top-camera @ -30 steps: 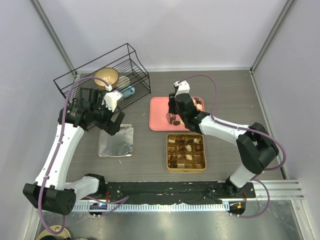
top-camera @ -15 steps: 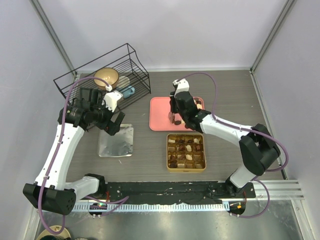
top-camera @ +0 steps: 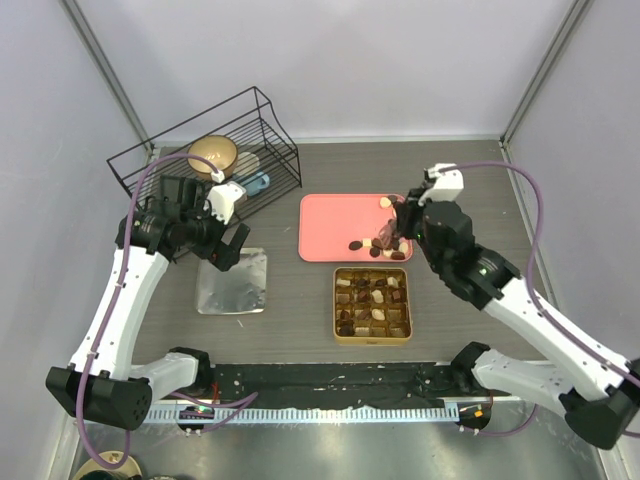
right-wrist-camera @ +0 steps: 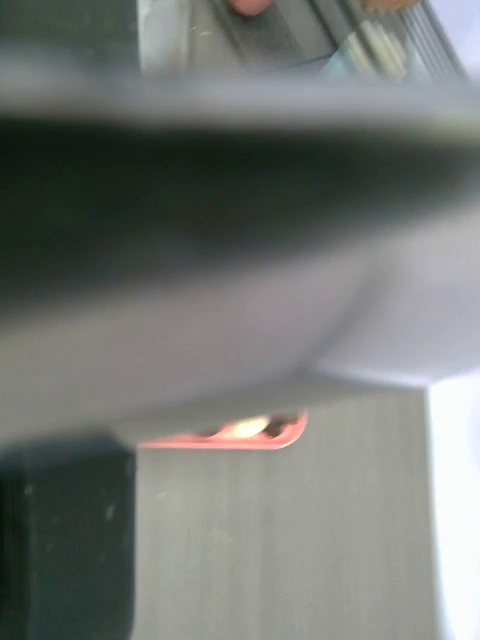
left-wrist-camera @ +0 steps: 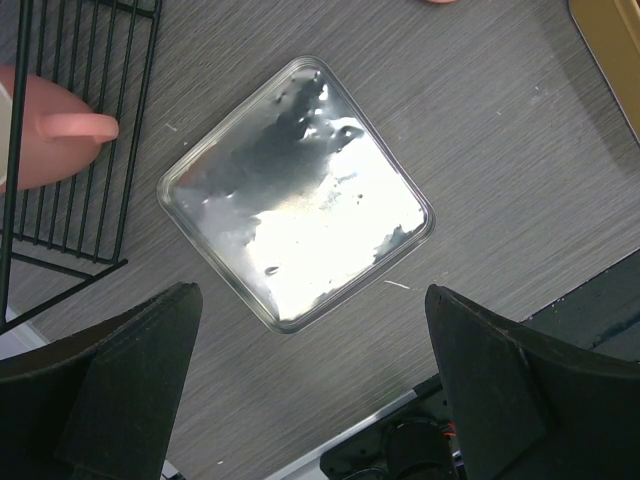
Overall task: Pack the chocolate
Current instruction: Place the fake chocolate in the packing box, then pick up the fake chocolate from the plate, then place the fake chocolate in the packing box, then pick up the fake chocolate from the plate.
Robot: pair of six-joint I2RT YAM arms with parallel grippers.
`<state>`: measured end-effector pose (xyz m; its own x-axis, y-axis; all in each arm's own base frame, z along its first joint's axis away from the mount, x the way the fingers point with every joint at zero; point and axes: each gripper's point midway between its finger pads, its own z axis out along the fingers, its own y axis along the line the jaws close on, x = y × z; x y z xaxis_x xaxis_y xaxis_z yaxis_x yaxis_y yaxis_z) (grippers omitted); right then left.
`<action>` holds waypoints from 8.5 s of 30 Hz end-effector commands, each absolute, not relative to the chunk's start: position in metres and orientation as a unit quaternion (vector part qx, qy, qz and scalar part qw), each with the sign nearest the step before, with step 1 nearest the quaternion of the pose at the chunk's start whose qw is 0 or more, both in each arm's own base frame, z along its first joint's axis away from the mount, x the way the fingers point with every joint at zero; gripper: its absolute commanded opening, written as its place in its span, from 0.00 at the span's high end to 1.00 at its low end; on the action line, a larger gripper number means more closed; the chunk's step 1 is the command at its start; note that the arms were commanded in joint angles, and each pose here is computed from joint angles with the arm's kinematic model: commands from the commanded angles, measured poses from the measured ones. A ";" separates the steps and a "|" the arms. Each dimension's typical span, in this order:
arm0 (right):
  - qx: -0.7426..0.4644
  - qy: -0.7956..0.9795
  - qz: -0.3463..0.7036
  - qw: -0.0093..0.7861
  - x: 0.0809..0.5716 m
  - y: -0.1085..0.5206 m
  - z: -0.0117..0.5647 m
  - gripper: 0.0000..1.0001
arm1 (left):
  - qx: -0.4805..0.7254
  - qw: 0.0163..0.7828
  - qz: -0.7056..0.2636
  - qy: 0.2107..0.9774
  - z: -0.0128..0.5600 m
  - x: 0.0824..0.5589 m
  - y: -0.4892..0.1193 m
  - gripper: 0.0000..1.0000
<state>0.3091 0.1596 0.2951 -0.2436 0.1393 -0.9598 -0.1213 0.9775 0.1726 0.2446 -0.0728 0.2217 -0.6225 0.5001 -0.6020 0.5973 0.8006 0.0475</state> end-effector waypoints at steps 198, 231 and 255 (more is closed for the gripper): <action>-0.182 0.838 0.249 0.450 0.162 0.225 0.214 0.59 | 0.297 0.320 -0.088 0.895 0.228 0.245 -0.075 0.00; -0.016 0.750 0.086 0.656 0.411 0.162 0.282 0.55 | 0.297 0.328 -0.073 0.894 0.232 0.246 -0.070 0.00; -0.051 0.798 0.135 0.585 0.434 0.200 0.190 0.55 | 0.303 0.320 -0.057 0.896 0.225 0.243 -0.064 0.00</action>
<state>0.4296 0.1913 0.1885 -0.3391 0.0643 -0.9385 -0.2287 0.9621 0.1485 0.2417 -0.0671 0.2151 -0.6352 0.5064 -0.5831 0.5861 0.8078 0.0631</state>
